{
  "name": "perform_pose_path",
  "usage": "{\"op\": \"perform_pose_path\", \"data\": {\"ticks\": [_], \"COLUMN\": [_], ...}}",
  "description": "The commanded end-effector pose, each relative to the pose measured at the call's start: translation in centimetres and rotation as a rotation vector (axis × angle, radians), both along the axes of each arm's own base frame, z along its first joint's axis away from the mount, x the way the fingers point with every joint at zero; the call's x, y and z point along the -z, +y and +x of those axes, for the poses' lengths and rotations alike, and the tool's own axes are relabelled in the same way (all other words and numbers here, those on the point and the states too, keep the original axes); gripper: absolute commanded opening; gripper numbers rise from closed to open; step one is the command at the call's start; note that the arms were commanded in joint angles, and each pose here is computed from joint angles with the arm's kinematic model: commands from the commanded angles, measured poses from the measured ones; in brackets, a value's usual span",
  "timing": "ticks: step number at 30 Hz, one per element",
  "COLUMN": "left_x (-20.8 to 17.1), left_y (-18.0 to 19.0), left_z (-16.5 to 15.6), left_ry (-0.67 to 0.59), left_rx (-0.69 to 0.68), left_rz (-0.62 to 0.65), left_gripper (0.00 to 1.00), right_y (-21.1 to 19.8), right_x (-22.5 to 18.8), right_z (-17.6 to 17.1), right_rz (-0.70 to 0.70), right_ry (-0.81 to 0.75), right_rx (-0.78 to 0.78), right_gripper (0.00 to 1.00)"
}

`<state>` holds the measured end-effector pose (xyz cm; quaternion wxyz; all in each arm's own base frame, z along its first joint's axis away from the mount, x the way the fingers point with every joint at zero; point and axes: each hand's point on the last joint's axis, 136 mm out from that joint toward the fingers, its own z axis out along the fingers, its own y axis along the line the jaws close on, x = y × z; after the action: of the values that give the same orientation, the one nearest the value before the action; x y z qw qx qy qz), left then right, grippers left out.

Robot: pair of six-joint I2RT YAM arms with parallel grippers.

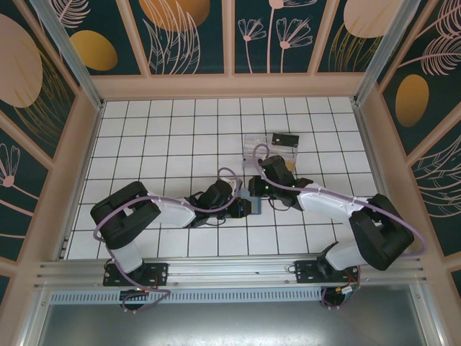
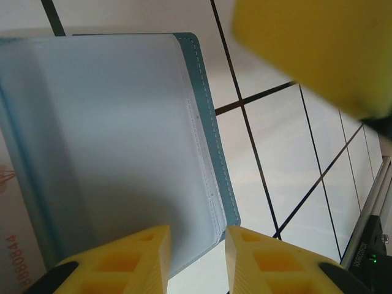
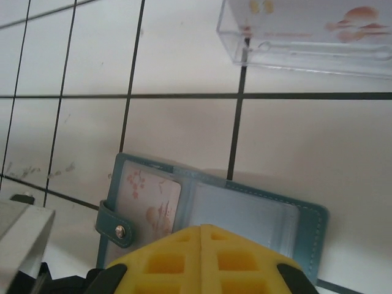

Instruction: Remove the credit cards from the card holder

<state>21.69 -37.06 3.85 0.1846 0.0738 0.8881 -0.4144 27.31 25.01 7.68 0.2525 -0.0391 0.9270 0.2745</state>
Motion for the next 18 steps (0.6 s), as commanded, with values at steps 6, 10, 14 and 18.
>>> {"op": "perform_pose_path", "data": {"ticks": [6,10,14,18], "left_x": [-2.1,-3.1,-2.2,-0.5], "left_y": [0.9,3.2,6.2,8.3], "left_z": [0.3,1.1,1.8,2.0], "left_ry": [-0.046,-0.099,-0.093,-0.046], "left_rx": [-0.041,-0.121,-0.196,-0.233], "left_rz": [0.007,0.069,0.136,0.160], "left_gripper": [0.31,0.34,0.37,0.37], "right_y": [-0.3,-1.4,-1.7,-1.6], "right_x": [3.6,5.2,5.5,4.6], "right_z": [-0.7,-0.9,-1.2,-1.3], "right_rz": [0.025,-0.028,-0.044,-0.056], "right_ry": [0.103,0.132,0.135,0.111], "right_rx": [0.007,0.025,0.026,0.016], "right_gripper": [0.05,0.06,0.06,0.07]}}
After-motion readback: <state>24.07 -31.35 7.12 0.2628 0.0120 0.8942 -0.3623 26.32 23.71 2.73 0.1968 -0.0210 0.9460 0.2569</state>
